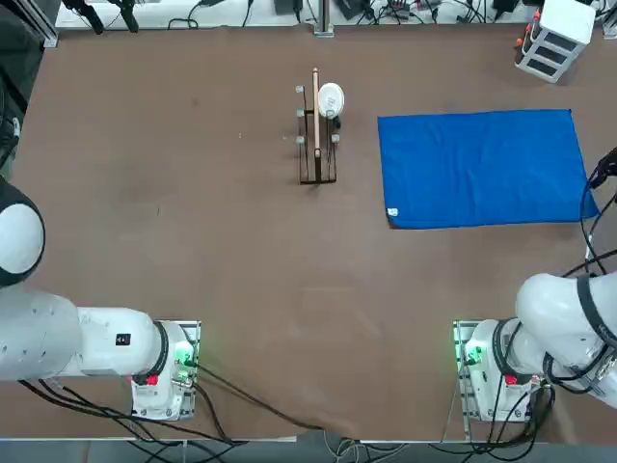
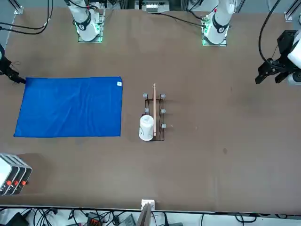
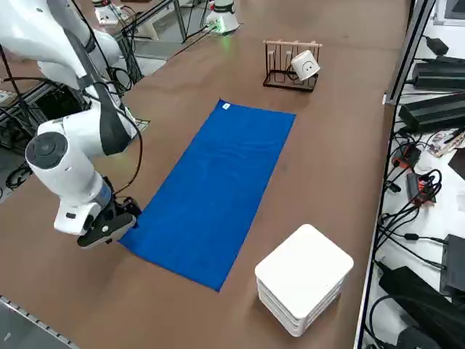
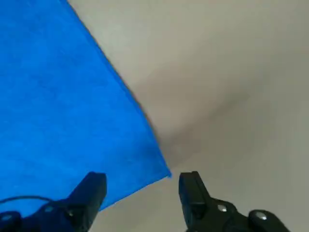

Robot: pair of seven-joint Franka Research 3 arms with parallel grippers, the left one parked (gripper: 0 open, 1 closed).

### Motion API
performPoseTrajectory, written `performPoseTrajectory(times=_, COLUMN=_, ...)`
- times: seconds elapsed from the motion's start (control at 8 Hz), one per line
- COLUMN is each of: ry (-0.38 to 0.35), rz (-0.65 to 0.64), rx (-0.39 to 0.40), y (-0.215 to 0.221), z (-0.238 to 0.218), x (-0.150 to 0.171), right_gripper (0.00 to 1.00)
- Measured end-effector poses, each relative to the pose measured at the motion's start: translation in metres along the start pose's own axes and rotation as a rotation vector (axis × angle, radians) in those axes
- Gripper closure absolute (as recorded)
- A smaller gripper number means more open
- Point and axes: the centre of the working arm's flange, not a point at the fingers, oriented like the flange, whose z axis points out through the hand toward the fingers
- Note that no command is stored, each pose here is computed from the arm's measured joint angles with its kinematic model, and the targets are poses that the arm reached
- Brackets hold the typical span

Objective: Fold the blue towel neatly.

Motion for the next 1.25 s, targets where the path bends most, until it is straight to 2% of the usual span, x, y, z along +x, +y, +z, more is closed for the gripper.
performPoseTrajectory(times=0.38, ry=0.015, rz=0.007, rx=-0.002, y=0.022, z=0.035, x=-0.001, right_gripper=0.08)
performPoseTrajectory(times=0.88, ry=0.014, rz=0.009, rx=0.008, y=0.017, z=0.051, x=-0.001, right_gripper=0.09)
performPoseTrajectory(times=1.12, ry=0.006, rz=0.01, rx=0.014, y=0.015, z=0.055, x=-0.004, right_gripper=0.11)
performPoseTrajectory(times=1.25, ry=0.002, rz=0.011, rx=0.015, y=0.014, z=0.057, x=-0.005, right_gripper=0.16)
